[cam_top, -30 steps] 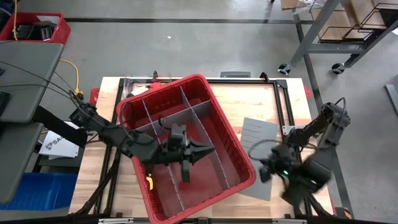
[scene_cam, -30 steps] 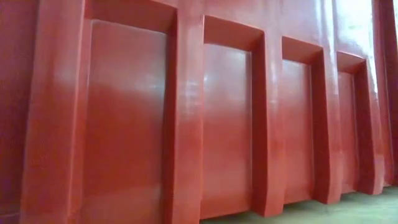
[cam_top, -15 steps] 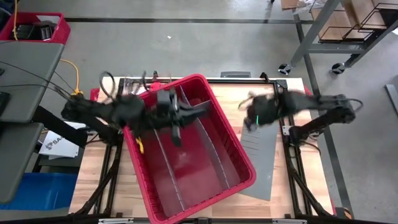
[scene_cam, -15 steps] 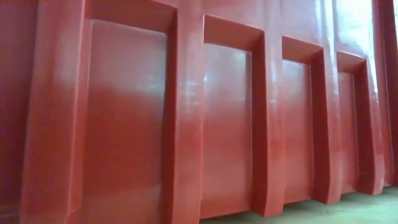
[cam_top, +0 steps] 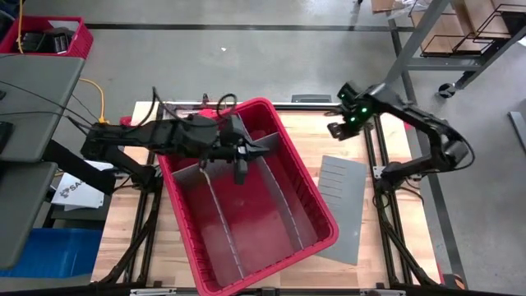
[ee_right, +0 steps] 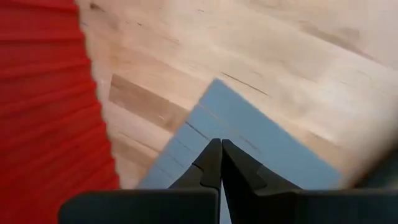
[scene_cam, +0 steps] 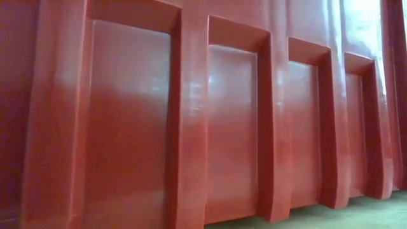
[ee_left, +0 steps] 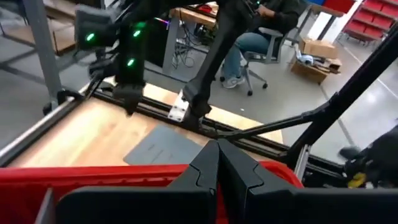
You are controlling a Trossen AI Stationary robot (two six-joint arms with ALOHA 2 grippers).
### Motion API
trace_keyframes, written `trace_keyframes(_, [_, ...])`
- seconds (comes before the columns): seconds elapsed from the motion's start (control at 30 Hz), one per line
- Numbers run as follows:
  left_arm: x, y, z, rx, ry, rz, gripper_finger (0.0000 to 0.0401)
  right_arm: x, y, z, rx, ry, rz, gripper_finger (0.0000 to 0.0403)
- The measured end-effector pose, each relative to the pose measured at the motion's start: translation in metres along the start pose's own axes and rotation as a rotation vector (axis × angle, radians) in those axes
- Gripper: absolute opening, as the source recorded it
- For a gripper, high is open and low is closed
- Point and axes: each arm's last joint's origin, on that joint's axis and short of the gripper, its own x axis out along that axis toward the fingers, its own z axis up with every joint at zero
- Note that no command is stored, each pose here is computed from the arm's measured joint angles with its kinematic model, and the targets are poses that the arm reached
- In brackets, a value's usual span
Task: Sort blocks
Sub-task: Assemble the bin divider into the red bin
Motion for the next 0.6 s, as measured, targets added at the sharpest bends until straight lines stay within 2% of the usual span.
trace_keyframes(0.17, [0.014, -0.002, -0.005, -0.079, 0.007, 0.003, 0.0, 0.05, -0.017, 0.006, -0.115, 0.05, -0.017, 0.0002])
trace_keyframes(0.27, [0.025, -0.003, -0.011, -0.121, 0.029, 0.026, 0.0, 0.071, -0.024, -0.001, -0.169, 0.096, -0.011, 0.0021])
trace_keyframes(0.43, [0.053, -0.003, -0.029, -0.186, 0.1, 0.088, 0.0, 0.097, -0.034, -0.017, -0.215, 0.155, -0.021, 0.0096])
trace_keyframes(0.6, [0.08, -0.005, -0.046, -0.249, 0.144, 0.117, 0.0, 0.105, -0.04, -0.02, -0.256, 0.133, -0.113, 0.0178])
